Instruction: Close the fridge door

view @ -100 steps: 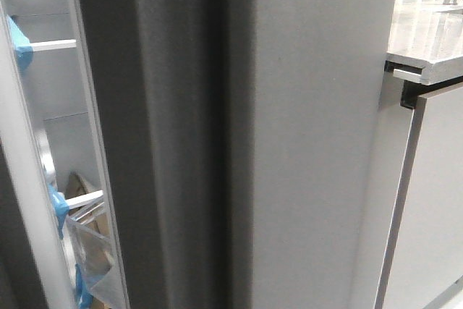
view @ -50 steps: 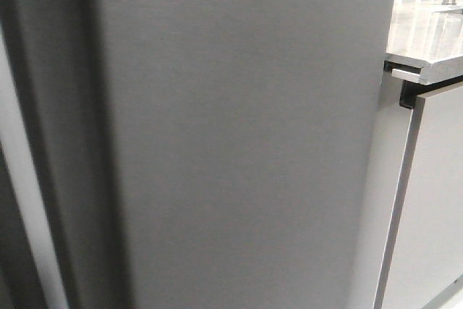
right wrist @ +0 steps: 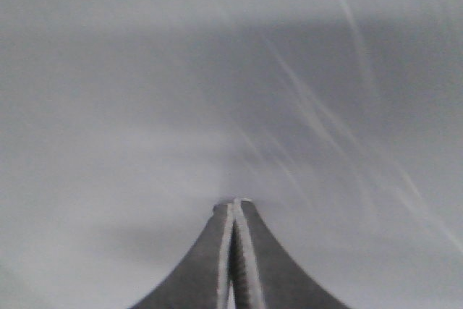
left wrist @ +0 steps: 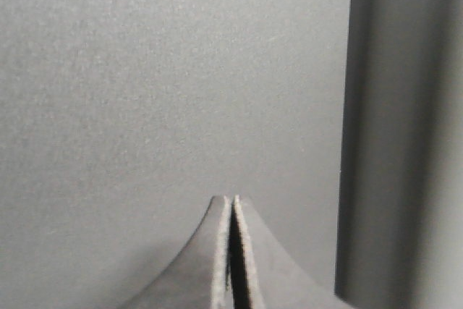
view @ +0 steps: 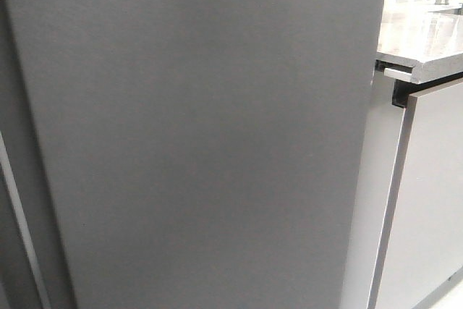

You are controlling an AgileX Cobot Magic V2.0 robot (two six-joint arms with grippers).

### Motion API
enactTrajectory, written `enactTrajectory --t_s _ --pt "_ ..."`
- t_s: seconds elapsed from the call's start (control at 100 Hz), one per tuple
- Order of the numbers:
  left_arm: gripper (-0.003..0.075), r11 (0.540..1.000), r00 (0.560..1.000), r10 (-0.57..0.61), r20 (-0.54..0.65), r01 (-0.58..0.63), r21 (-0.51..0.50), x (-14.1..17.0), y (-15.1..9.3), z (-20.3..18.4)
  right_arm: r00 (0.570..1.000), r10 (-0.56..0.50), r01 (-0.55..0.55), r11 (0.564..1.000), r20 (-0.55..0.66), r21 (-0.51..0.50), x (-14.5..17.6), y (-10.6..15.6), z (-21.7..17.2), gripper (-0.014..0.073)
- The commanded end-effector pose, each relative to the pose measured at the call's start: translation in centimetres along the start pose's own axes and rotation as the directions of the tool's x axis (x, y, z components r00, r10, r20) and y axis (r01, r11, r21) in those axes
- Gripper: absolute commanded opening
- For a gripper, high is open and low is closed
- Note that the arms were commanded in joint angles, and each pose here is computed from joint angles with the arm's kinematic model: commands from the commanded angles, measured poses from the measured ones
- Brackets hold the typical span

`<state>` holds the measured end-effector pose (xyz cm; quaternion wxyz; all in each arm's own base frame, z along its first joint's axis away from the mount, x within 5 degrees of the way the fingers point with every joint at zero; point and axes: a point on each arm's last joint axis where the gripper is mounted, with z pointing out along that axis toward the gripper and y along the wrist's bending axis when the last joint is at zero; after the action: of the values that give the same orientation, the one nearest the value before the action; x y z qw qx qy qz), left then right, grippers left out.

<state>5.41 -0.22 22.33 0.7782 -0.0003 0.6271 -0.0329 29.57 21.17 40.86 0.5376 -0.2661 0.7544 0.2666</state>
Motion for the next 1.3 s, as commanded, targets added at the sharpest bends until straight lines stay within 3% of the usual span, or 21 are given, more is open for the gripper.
enactTrajectory --t_s 0.0,0.2,0.33,0.52,0.669,0.809,1.029,1.289 --pt "-0.0020 1.000 0.998 -0.012 0.058 0.012 0.004 0.4 0.0 -0.2 0.991 -0.014 0.007 0.998 0.133 0.056 -2.2 -0.6 -0.4 -0.0044" --pt "-0.0020 1.000 0.998 -0.012 0.058 0.012 0.004 0.4 0.0 -0.2 0.994 -0.038 0.031 0.997 0.107 0.066 -1.7 -0.9 0.4 -0.0044" --pt "-0.0020 1.000 0.998 -0.012 0.058 0.012 0.004 0.4 0.0 -0.2 0.989 -0.073 0.065 0.995 0.125 0.072 -2.6 -0.6 -1.2 -0.0043" --pt "-0.0020 1.000 0.998 -0.012 0.058 0.012 0.004 0.4 0.0 -0.2 0.984 -0.072 0.053 0.992 0.165 0.114 -4.6 -1.6 -6.1 -0.0043" --pt "-0.0020 1.000 0.998 -0.012 0.058 0.012 0.004 0.4 0.0 -0.2 0.989 -0.101 0.071 0.963 0.105 0.259 -5.1 -3.8 -11.0 -0.0043" --pt "-0.0020 1.000 0.998 -0.012 0.058 0.012 0.004 0.4 0.0 -0.2 0.987 -0.117 0.072 0.932 0.108 0.356 -4.8 -3.8 -15.8 -0.0043" --pt "-0.0020 1.000 0.998 -0.012 0.058 0.012 0.004 0.4 0.0 -0.2 0.984 -0.086 0.011 0.902 0.154 0.433 -0.6 -2.1 -22.0 -0.0043" --pt "-0.0020 1.000 0.998 -0.012 0.058 0.012 0.004 0.4 0.0 -0.2 0.980 -0.001 -0.084 0.905 0.200 0.417 6.5 0.9 -26.0 -0.0043"
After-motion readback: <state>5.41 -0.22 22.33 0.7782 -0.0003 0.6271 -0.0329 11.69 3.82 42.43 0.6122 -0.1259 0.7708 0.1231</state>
